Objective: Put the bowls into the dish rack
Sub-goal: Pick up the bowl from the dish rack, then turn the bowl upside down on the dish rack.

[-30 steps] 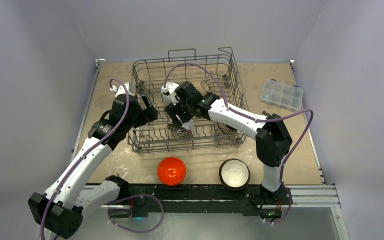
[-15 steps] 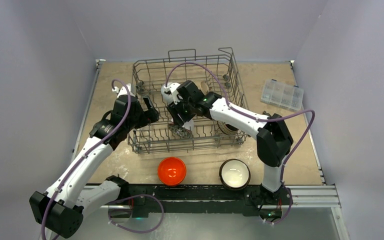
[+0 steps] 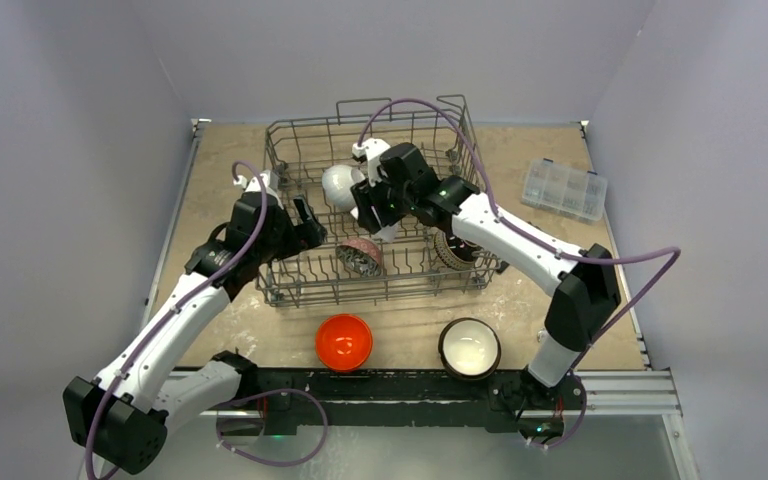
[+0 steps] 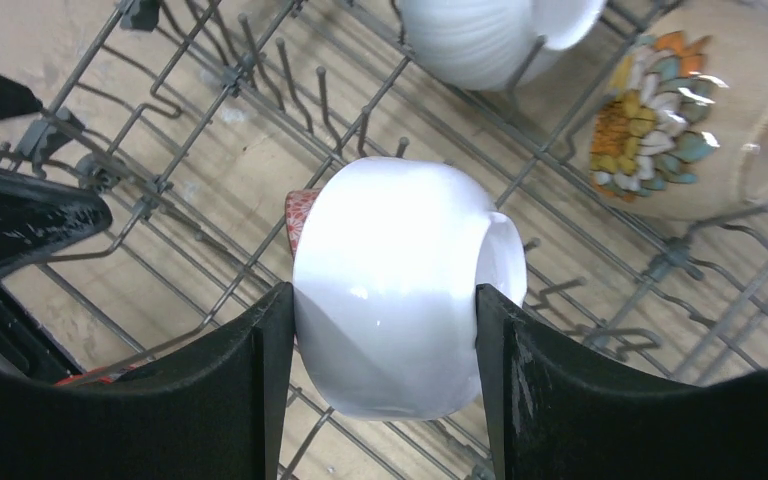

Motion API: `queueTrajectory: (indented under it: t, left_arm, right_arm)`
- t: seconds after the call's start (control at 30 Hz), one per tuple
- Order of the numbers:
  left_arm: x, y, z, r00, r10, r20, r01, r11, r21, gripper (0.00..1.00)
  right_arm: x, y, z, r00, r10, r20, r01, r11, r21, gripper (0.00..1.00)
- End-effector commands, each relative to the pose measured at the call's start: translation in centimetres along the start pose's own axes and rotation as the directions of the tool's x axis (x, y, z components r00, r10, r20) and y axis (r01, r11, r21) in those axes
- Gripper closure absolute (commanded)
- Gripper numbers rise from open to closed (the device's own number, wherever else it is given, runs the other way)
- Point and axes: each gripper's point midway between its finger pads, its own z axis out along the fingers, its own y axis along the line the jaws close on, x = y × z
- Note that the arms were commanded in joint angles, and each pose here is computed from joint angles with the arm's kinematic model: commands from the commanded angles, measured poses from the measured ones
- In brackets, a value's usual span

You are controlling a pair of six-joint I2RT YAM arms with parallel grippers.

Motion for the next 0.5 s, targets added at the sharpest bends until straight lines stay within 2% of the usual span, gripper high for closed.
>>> queueTrajectory:
  t: [0.0, 0.2, 0.47]
  left_arm:
    - [0.0, -1.8, 0.6, 1.000, 0.016, -0.009, -0.015, 0.995, 0.101, 0.11]
    - [0.6, -2.4, 1.0, 0.999, 0.021, -0.039, -0.015, 0.990, 0.138, 0.13]
    - [0.9, -2.6, 1.3, 0.999, 0.019, -0.046, -0.012, 0.988, 0.152, 0.14]
  right_arm:
    - [-2.6, -1.5, -2.5, 0.994, 0.042, 0.100, -0.051, 0.995, 0.090, 1.00]
    - [-3.2, -5.5, -4.2, 0.983, 0.116, 0.142, -0.147, 0.963, 0.226, 1.00]
    - [-4.6, -10.8, -7.9, 0.951, 0.164, 0.261, -0.260, 0.882, 0.393, 1.00]
